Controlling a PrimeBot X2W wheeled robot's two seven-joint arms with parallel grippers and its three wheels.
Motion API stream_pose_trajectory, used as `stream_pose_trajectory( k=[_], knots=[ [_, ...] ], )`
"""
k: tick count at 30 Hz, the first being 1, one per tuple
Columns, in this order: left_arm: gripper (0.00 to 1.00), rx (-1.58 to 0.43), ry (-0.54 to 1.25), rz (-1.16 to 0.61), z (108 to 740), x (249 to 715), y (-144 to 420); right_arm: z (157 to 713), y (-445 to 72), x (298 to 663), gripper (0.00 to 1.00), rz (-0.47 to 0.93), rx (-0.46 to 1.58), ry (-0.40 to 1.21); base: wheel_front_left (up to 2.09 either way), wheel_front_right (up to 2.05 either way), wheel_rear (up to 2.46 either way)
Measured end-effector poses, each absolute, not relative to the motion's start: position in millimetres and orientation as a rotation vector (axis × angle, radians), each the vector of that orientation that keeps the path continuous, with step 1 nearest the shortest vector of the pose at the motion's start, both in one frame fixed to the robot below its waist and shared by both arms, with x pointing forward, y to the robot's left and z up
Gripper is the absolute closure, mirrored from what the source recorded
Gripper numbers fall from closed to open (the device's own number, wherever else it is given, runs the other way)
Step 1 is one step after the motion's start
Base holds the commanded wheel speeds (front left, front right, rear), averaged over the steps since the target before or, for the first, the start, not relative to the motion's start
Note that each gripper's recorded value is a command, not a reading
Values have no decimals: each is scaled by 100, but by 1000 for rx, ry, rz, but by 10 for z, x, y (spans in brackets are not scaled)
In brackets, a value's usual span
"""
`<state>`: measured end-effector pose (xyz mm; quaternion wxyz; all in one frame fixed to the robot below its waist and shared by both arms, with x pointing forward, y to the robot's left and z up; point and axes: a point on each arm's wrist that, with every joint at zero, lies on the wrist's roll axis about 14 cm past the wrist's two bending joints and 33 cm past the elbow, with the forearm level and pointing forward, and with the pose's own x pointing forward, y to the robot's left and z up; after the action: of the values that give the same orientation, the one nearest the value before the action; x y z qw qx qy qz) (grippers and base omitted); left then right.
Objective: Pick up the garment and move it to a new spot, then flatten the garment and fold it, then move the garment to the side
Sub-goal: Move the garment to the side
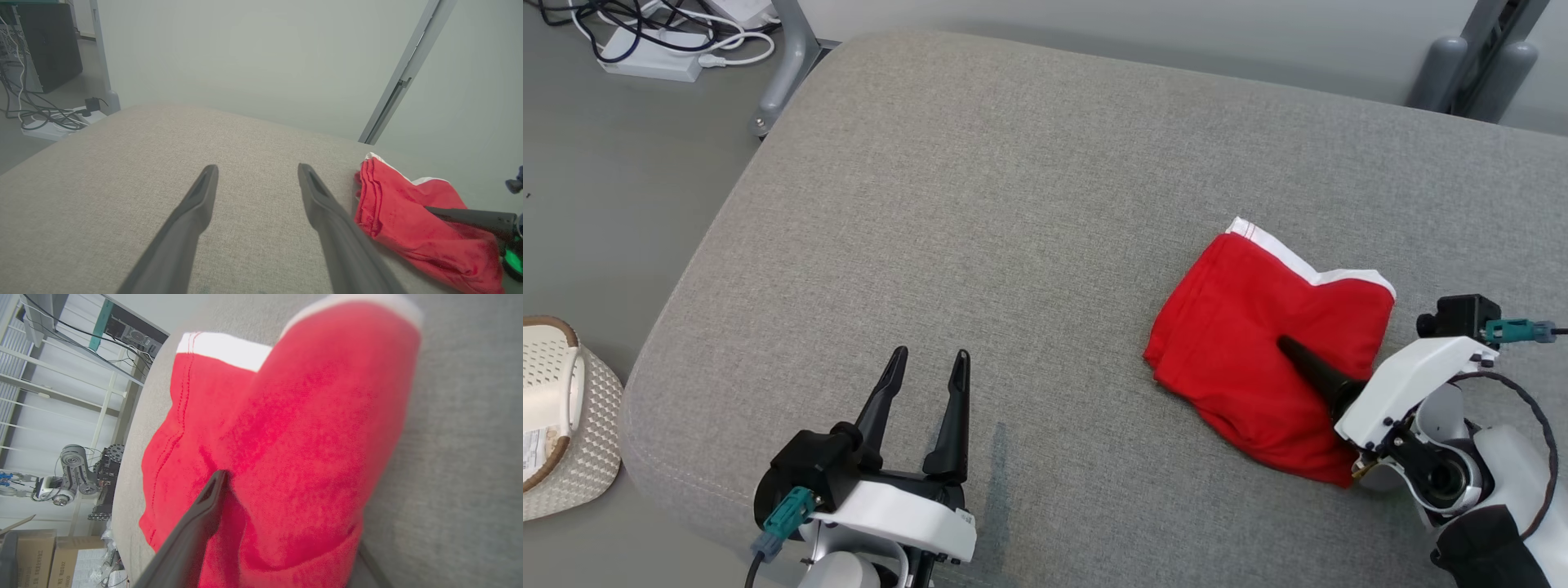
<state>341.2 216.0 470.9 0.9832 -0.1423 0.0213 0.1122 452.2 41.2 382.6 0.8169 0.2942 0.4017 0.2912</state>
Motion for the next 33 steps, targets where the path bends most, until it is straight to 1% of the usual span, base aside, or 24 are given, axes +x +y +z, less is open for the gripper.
stream_pose_trajectory(
  k=[1,2,9,14,17,25,29,33],
  knots=[
    [0,-286,40,226,4716,3409,2163,3824,421,4508,100,630,609,858,0,0,0],
    [0,-285,36,226,4730,3406,2164,3816,401,4501,100,639,561,844,0,0,0],
    [0,-282,15,195,4794,3443,2091,3854,160,4555,100,615,417,743,0,0,0],
    [0,-282,3,135,4838,3532,1933,3905,-68,4513,100,664,196,696,0,0,0],
    [0,-259,-1,71,4863,3616,1764,4031,-292,4584,100,670,85,633,0,0,0],
    [0,-258,-24,-96,4944,4024,1304,4562,-880,4863,100,683,-179,454,0,0,0],
    [0,-261,-25,-178,4928,4268,1067,4735,-1213,4979,100,654,-239,427,0,0,0],
    [0,-271,-21,-263,4876,4483,801,4793,-1605,5036,100,607,-308,446,0,0,0]
  ],
)
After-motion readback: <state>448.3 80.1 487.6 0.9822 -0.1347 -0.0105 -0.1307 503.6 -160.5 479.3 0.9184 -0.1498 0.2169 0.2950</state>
